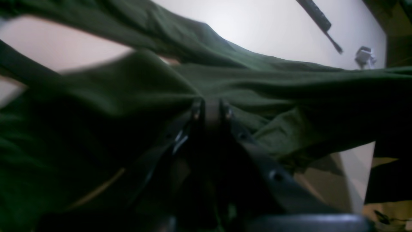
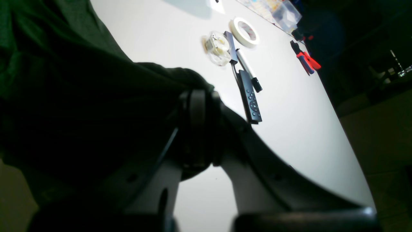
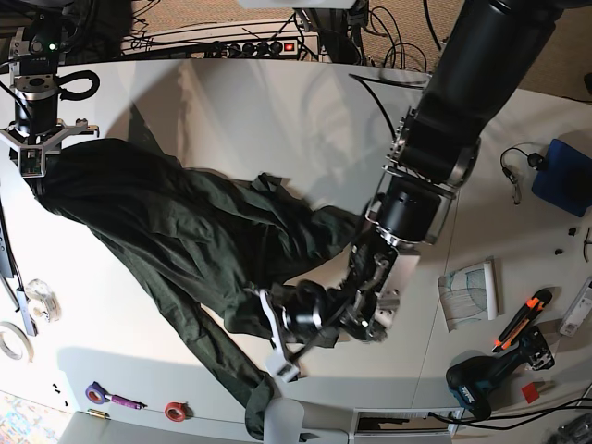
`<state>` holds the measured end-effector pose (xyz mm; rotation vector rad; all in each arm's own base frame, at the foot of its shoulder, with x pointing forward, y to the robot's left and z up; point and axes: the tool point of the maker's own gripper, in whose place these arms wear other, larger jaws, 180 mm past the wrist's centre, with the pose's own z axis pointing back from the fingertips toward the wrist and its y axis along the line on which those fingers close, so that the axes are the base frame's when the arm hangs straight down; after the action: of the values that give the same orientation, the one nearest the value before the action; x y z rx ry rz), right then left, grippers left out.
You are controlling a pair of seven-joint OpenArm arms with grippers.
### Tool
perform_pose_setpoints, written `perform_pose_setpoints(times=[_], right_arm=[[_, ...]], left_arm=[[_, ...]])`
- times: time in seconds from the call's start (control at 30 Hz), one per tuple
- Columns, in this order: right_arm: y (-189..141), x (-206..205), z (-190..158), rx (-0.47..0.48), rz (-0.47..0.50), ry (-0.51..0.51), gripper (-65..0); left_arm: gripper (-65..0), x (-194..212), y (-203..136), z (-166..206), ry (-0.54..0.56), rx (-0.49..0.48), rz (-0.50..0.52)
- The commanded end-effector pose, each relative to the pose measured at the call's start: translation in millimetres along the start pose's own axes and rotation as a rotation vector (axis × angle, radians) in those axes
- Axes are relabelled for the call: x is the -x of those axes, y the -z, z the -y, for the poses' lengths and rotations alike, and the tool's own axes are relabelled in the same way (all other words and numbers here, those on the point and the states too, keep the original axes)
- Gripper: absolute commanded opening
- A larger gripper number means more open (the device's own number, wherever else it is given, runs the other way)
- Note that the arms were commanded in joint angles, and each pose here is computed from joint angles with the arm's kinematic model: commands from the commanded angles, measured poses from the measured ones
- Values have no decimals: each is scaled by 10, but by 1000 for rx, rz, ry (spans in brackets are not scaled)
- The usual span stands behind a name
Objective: Layout the t-shirt on the table in an organized manner, then fold the t-shirt properly
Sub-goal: 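Reach the left gripper into the shirt and grasp a sleeve, then adjust the left gripper's grip on the sleeve cuff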
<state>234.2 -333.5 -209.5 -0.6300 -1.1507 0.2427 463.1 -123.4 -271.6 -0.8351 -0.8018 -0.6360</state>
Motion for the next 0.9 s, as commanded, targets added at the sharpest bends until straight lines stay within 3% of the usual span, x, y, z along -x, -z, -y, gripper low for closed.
perform_pose_setpoints(times=[0.0, 0.17, 0.27, 0.33, 0.43, 0.53, 0.6, 0.87], right_arm=[[-13, -132, 85, 26, 48, -16, -650], [-11, -136, 87, 27, 50, -16, -650], [-10, -137, 88, 27, 50, -16, -650], [-11, -135, 87, 27, 49, -16, -650], [-10, -134, 87, 27, 49, -16, -650], [-10, -131, 87, 27, 47, -16, -650], [-10, -132, 87, 27, 47, -16, -650], [-11, -123, 86, 26, 43, -16, -650]], left_arm=[[-650, -372, -86, 57, 50, 15, 77], [-647, -261, -228, -173, 51, -36, 55], [-411, -88, -292, -356, 27, -93, 25], [-338, 44, -345, -512, -24, -148, 14], [-336, 201, -469, -781, -46, -246, 27], [-336, 371, -686, -1238, -45, -475, 44], [-337, 494, -812, -1426, -45, -571, 49], [-346, 814, -722, -1444, -109, -597, 40]])
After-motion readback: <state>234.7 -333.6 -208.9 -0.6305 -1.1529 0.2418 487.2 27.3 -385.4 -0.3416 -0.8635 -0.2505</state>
